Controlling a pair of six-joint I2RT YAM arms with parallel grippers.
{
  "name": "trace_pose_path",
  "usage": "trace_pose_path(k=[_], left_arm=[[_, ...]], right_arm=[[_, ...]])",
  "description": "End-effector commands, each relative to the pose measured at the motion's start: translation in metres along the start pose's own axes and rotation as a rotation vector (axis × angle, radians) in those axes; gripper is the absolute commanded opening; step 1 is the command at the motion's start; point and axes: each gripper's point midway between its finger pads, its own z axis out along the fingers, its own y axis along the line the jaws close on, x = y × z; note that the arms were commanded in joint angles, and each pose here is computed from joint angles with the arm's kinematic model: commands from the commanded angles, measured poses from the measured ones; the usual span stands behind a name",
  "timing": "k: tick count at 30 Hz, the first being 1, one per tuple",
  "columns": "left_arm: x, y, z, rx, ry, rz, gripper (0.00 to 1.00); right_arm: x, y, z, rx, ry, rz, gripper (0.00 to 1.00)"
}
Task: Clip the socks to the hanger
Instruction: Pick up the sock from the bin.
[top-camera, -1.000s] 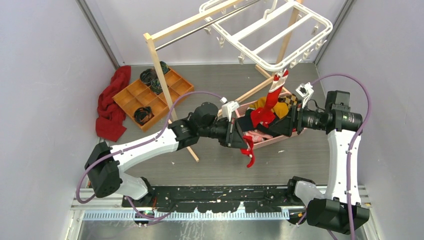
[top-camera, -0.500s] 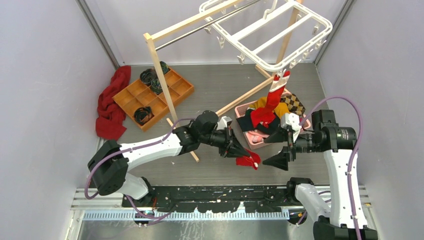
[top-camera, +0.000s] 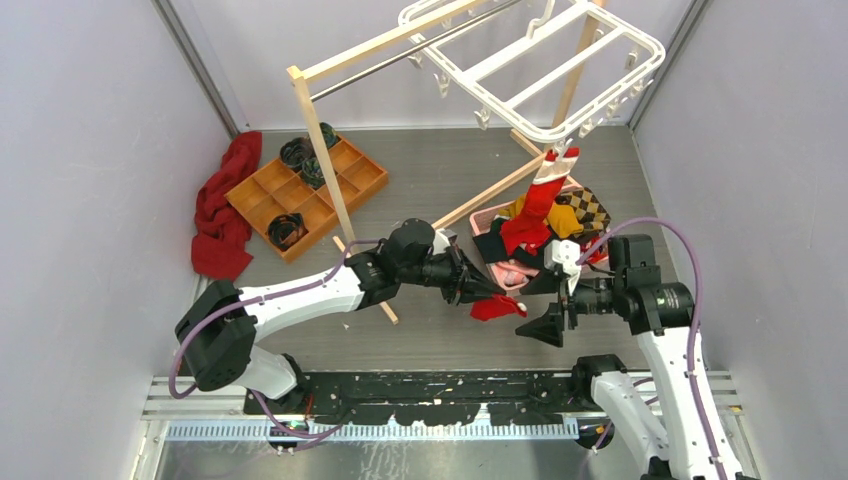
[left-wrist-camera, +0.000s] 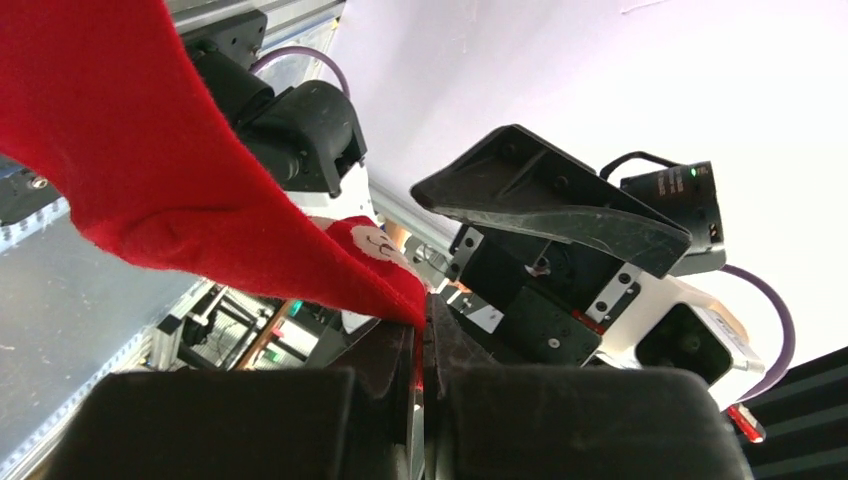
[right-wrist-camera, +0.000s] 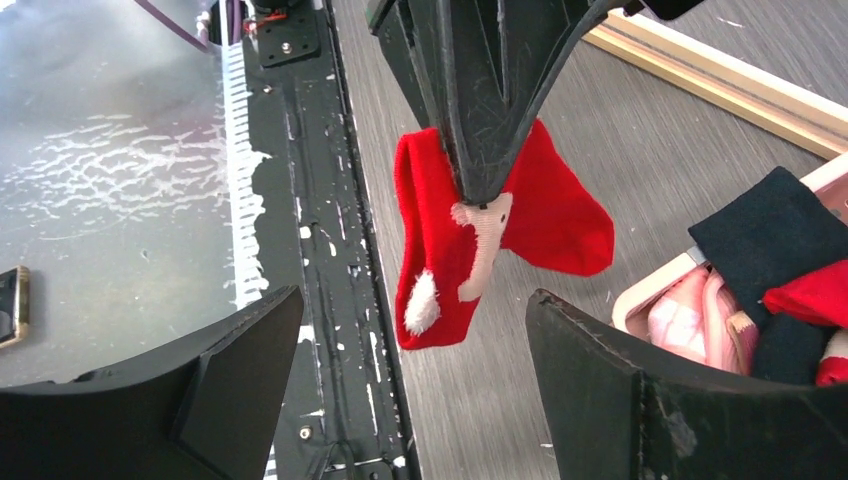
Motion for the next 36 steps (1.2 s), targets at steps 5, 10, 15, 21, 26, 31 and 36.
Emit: trace_pose_path(k=[5,10,15,21,26,31,36], left_arm=[[0.002,-0.035,-0.005,0.127,-0.032,0.011,0.00],[0.002,-0.039,-0.005,0.151,-0.029,0.010,0.00],[-0.001,-0.034,-0.009,0.161,-0.056,0.002,0.00],[0.000,-0.032,-0.014,0.178,-0.069,0.058,0.07],[0.017,-0.043,-0.029,0.199,-0.072,0.317,0.37],[0.028,-0.039,-0.054,0.208,-0.112,0.591,0.55],[0.055,-0.040,-0.076,0.357,-0.079,0.945,0.60]], right_arm=[[-0.016,-0.027,0.022,0.105,-0.005,-0.033,0.80],[-0.020,-0.030,0.028,0.131,0.008,-0.064,0.50],[-0.015,-0.027,0.021,0.137,0.052,-0.125,0.15],[-0.014,-0.014,0.014,0.105,0.078,-0.151,0.01],[-0.011,-0.005,0.005,0.103,0.093,-0.127,0.01],[-0.011,0.000,0.001,0.087,0.078,-0.060,0.01],[-0.027,-0.006,0.000,0.073,0.010,0.027,0.01]])
